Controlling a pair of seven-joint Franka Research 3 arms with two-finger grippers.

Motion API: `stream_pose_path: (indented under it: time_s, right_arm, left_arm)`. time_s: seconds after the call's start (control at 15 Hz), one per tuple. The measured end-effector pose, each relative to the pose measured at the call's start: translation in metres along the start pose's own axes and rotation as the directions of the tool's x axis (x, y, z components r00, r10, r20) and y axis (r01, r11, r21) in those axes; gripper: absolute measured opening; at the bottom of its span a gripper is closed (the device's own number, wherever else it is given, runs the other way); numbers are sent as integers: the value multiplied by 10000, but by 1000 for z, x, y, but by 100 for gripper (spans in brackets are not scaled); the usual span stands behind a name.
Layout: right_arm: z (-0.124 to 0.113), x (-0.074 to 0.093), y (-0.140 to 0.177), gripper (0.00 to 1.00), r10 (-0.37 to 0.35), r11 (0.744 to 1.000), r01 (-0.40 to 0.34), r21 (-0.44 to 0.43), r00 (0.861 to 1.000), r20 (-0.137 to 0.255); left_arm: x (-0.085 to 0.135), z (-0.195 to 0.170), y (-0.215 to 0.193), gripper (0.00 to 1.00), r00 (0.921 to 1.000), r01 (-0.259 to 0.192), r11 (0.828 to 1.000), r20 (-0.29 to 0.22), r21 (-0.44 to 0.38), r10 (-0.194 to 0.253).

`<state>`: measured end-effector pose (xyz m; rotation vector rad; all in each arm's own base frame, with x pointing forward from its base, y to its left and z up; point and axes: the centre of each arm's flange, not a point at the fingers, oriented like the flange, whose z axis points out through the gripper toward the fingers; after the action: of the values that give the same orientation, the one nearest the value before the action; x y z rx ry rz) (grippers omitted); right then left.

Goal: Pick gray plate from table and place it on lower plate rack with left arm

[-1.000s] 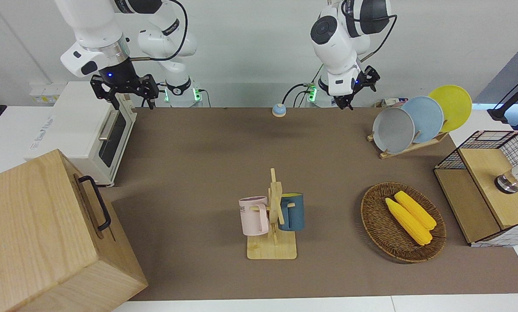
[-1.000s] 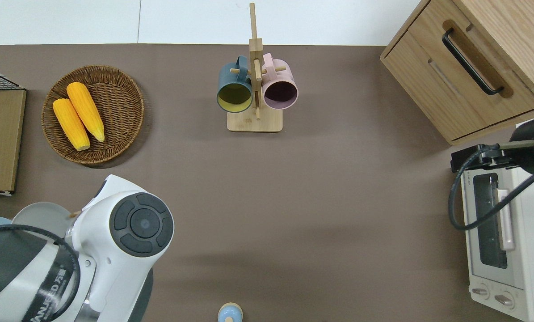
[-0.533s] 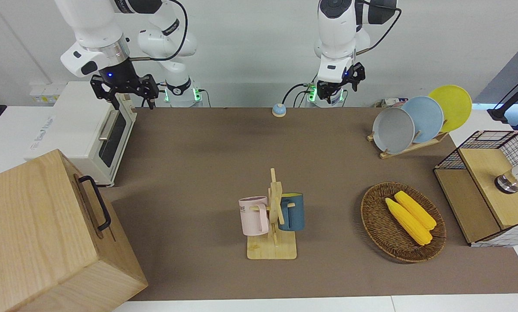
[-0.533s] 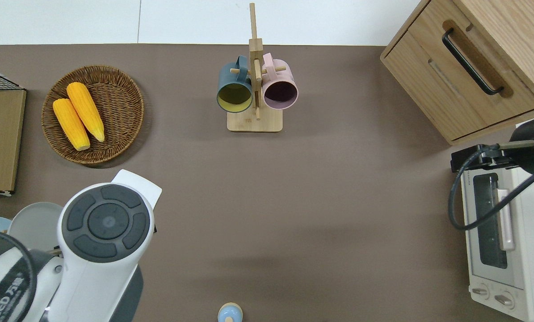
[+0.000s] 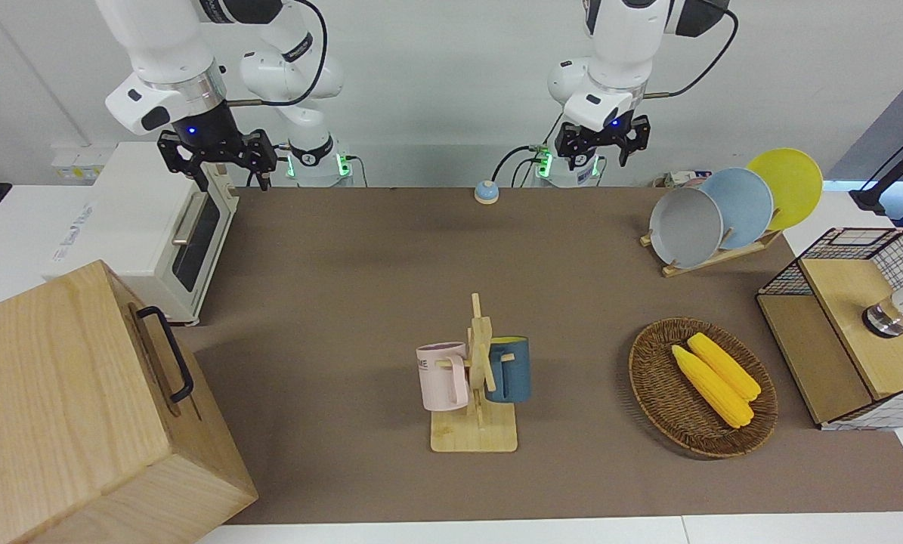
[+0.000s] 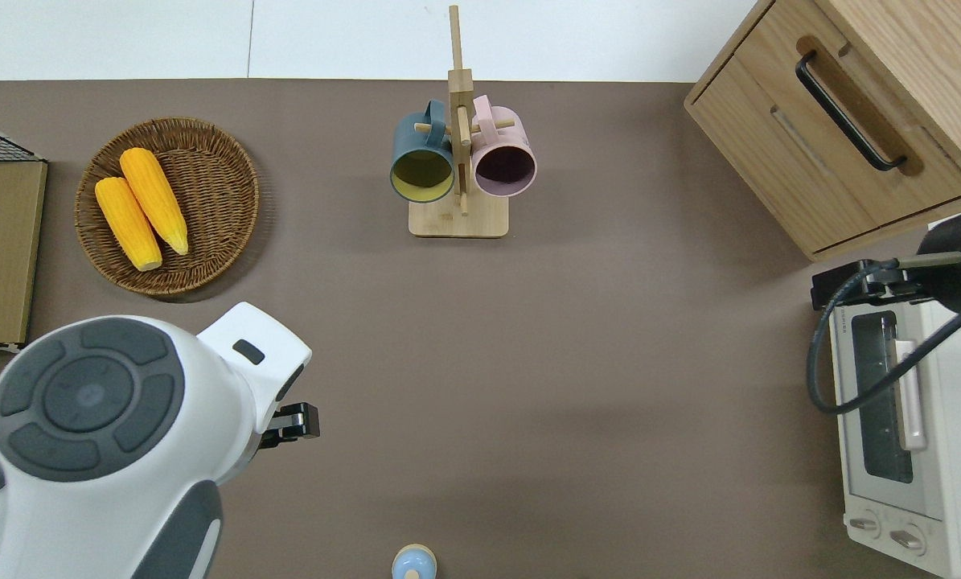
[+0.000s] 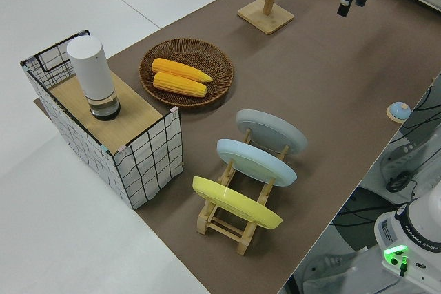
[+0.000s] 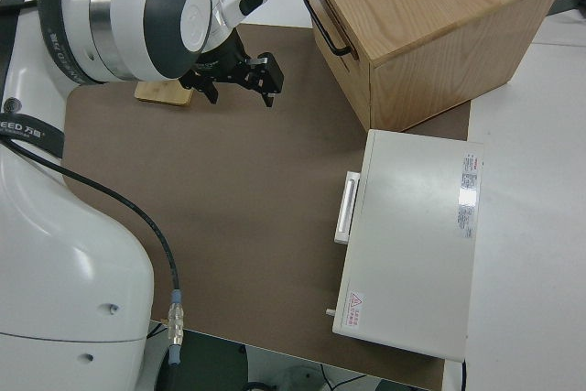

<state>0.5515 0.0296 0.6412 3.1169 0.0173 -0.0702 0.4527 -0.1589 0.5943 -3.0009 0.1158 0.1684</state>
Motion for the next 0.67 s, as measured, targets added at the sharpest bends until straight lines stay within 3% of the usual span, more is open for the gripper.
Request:
stream_pose_path:
  time_s: [0.4, 0.67]
  right_arm:
    - [0, 0, 0, 99, 0, 10000, 0, 0, 10000, 0]
    - [0, 0, 0, 99, 0, 10000, 0, 0, 10000, 0]
  left_arm:
    - [15, -1, -63, 100, 9987, -422, 9981, -320, -455, 408]
    - [18, -2, -75, 100, 9978, -497, 9974, -468, -520, 473]
